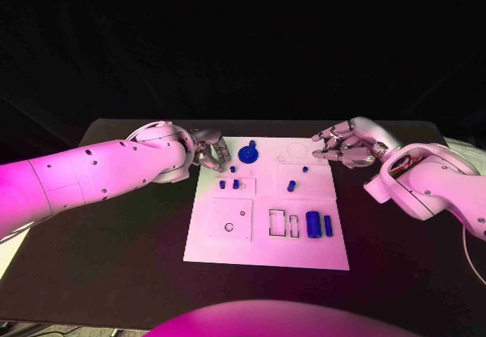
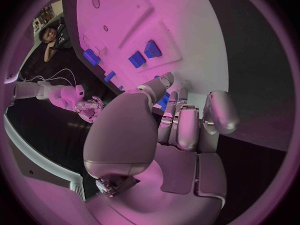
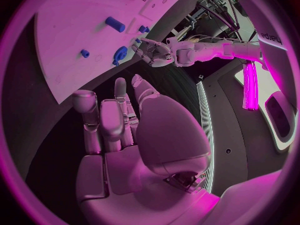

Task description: Assemble the parts on the task board

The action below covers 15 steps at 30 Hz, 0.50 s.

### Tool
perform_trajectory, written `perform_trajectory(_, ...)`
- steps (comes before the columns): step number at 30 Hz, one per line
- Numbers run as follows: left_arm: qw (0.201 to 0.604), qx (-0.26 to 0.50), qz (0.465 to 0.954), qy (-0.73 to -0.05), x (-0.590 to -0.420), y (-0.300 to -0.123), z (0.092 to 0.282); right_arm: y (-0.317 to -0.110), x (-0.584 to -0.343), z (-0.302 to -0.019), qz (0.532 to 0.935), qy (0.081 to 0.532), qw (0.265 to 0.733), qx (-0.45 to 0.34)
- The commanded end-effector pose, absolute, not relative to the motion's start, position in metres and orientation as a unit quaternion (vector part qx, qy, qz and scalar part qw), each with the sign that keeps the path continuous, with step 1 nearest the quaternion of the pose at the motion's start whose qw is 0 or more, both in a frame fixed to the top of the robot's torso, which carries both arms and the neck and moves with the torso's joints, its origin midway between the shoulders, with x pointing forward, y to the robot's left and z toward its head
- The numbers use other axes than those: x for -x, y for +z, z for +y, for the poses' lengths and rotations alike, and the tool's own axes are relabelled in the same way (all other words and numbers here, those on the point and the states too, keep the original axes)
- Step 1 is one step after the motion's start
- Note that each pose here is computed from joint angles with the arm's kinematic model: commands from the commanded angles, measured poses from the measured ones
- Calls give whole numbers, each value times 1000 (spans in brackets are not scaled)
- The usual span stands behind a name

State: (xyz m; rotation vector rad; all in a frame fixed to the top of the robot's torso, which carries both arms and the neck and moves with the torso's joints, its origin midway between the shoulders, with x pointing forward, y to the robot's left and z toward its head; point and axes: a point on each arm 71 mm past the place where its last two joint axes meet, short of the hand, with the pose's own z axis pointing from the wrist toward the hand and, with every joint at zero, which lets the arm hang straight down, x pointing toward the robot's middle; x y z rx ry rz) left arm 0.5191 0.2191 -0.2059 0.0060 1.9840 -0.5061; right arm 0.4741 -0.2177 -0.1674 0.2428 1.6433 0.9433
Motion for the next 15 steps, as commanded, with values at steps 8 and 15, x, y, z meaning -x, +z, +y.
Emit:
perform_trajectory(8, 464, 159, 809, -323, -518, -200, 252, -174, -477, -218, 732, 308, 607, 29)
perform_trajectory(15, 380, 389, 677, -497, -512, -190, 262, -177, -480, -212, 731, 250, 627, 96)
